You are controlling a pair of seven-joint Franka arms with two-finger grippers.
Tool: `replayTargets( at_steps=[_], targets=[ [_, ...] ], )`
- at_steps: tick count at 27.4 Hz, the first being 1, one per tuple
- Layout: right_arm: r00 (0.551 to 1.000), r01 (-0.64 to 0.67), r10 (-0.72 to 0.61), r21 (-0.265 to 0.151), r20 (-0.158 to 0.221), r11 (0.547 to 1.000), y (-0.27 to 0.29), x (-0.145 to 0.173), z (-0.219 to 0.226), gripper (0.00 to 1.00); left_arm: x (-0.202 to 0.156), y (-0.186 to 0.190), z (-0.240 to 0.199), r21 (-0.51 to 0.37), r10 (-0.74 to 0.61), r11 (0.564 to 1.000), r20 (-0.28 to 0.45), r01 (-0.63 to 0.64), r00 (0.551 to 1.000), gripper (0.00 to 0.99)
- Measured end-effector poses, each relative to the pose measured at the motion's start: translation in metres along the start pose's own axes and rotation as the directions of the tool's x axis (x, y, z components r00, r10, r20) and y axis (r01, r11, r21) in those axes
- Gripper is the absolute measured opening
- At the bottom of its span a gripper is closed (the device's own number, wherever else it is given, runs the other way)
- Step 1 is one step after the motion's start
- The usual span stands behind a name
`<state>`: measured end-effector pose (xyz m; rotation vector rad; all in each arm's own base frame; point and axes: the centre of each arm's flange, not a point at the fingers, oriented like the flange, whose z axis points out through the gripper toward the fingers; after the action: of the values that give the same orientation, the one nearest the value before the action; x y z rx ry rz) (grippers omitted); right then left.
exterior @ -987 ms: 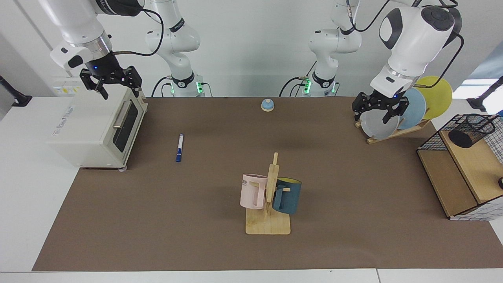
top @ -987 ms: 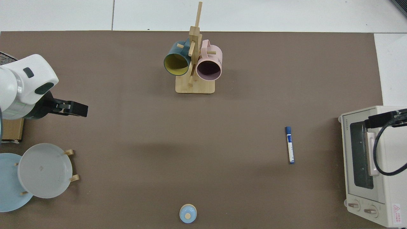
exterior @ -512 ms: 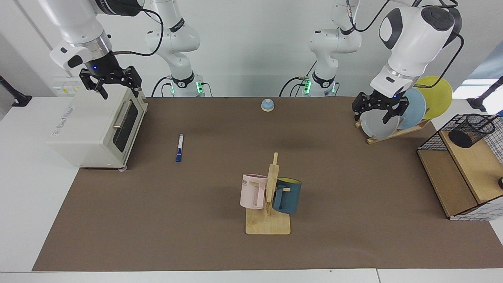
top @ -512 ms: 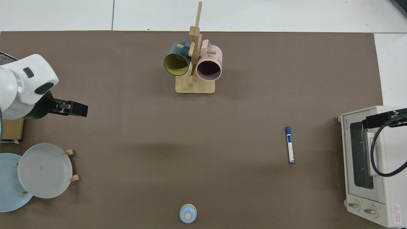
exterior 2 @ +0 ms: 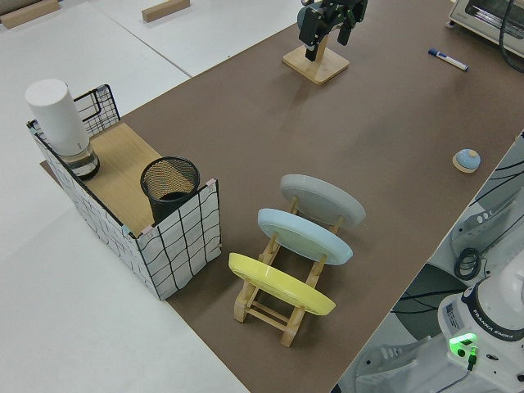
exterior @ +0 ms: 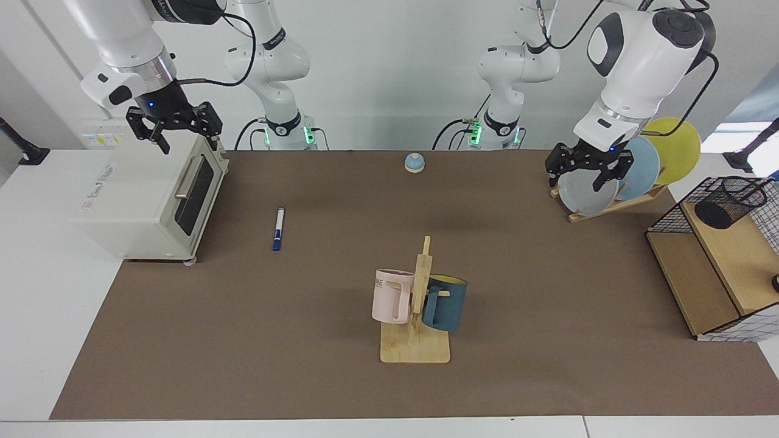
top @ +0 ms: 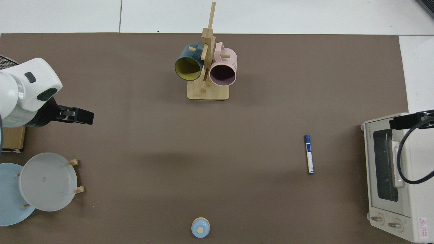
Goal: Put markers into pen holder
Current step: 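Reach the right gripper down and grasp the white marker, then lift the marker toward the middle while the left gripper reaches in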
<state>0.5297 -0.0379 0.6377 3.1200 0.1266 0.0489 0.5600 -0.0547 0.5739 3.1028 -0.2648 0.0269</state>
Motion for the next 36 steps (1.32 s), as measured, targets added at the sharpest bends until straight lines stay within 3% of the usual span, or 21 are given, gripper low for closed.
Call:
replayTargets(
  at_steps=[4,15,24,32,36],
  targets=[
    [0.999,0.005,-0.005,-0.005,-0.032,1.0,-0.002,0.005,0.0,1.0,0.0,0.0,0.0,0.0,0.0,1.0,0.0,0.0,1.0,0.991],
    [0.998,-0.057,0.057,-0.002,-0.019,0.998,-0.037,0.017,0.026,1.0,0.0,0.0,0.0,0.0,0.0,1.0,0.0,0.0,1.0,0.991],
    [0.999,-0.004,0.004,-0.01,0.039,1.0,-0.067,0.044,0.17,1.0,0.0,0.0,0.0,0.0,0.0,1.0,0.0,0.0,1.0,0.991],
    [0.994,0.027,-0.026,-0.013,0.105,1.0,-0.084,0.028,0.274,1.0,0.0,0.0,0.001,0.0,0.0,1.0,0.001,0.0,1.0,0.991],
    [0.996,0.016,-0.016,0.001,0.086,1.0,-0.085,0.015,0.303,1.0,0.0,0.0,0.001,0.0,0.0,1.0,0.002,0.0,1.0,0.991]
  ],
)
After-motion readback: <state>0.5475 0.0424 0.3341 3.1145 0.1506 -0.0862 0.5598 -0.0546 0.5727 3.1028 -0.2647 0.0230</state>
